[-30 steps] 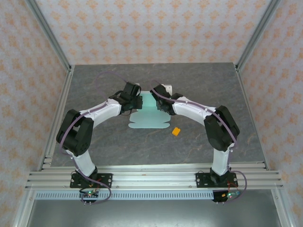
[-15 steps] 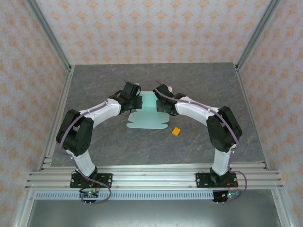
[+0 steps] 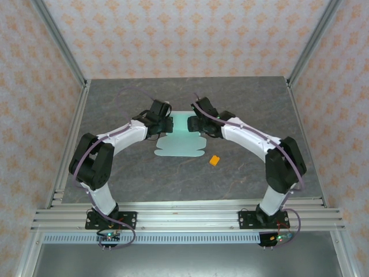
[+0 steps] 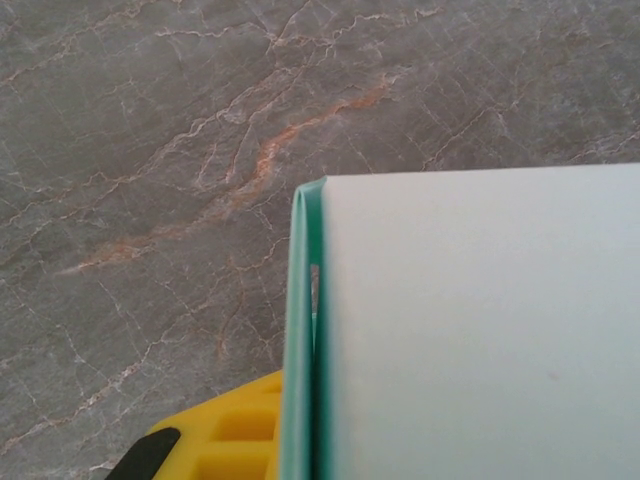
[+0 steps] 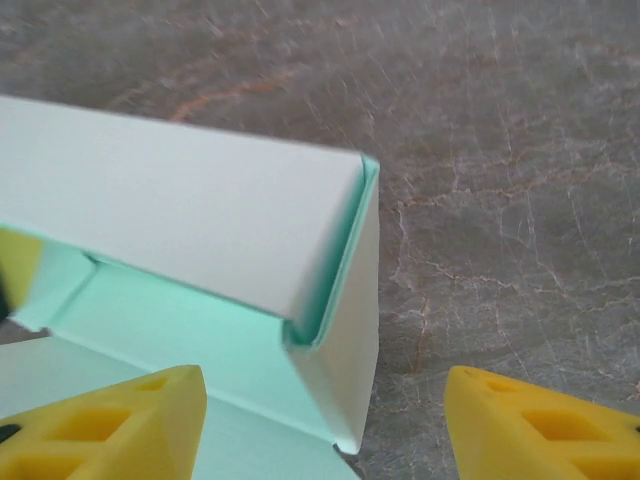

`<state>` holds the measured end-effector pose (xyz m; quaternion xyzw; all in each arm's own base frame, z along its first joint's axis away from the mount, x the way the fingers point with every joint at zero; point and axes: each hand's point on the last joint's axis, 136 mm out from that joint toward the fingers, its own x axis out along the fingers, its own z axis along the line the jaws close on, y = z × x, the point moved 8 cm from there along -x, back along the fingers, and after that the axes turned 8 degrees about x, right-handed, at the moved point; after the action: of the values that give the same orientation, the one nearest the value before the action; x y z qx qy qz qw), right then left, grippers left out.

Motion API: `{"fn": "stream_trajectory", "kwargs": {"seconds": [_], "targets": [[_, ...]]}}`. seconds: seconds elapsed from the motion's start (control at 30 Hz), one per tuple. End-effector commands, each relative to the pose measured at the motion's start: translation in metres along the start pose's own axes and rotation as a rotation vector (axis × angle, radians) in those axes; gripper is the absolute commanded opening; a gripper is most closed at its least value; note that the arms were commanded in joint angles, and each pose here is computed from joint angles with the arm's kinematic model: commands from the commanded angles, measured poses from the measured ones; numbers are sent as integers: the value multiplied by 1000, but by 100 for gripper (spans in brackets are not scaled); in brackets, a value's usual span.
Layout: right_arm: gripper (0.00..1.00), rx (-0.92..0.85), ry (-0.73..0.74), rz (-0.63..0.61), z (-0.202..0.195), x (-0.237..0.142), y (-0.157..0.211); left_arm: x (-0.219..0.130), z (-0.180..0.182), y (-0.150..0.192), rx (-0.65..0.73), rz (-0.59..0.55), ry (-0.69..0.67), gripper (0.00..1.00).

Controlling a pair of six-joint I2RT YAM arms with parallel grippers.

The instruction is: Fold the paper box

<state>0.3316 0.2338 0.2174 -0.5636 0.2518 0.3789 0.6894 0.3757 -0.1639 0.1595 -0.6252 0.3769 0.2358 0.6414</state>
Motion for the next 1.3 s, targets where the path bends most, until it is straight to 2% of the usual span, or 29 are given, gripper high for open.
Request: {"fn": "stream_trajectory", "kwargs": {"seconds": [0.0,0.1,0.23,0.57,0.8,0.9,1.07,1.2,1.27], "targets": [[65,-19,-42,-24,-6,-30,-9,-3,2,-4,37,28,-10,7],[65,-14,-53,-55,-15,-50,-18,-8,4,-2,79,86,3,7],[65,13,-55,-80,-33,-63,-26,-17,10,7,176,229,28,7],[63,39,-29,-42,-50,-46,-6,-7,25,41,403,658,95,9],[63,45,-39,11,-54,-33,11,4,28,46,505,841,111,11],[62,47,-36,23,-56,-28,16,14,26,43,514,885,119,12],[62,50,-80,70,-54,-19,27,23,20,31,515,878,161,13],[64,32,-202,143,-48,-19,42,20,16,21,500,819,209,9],[66,35,-261,164,-46,-23,50,11,13,11,476,756,251,7]]}}
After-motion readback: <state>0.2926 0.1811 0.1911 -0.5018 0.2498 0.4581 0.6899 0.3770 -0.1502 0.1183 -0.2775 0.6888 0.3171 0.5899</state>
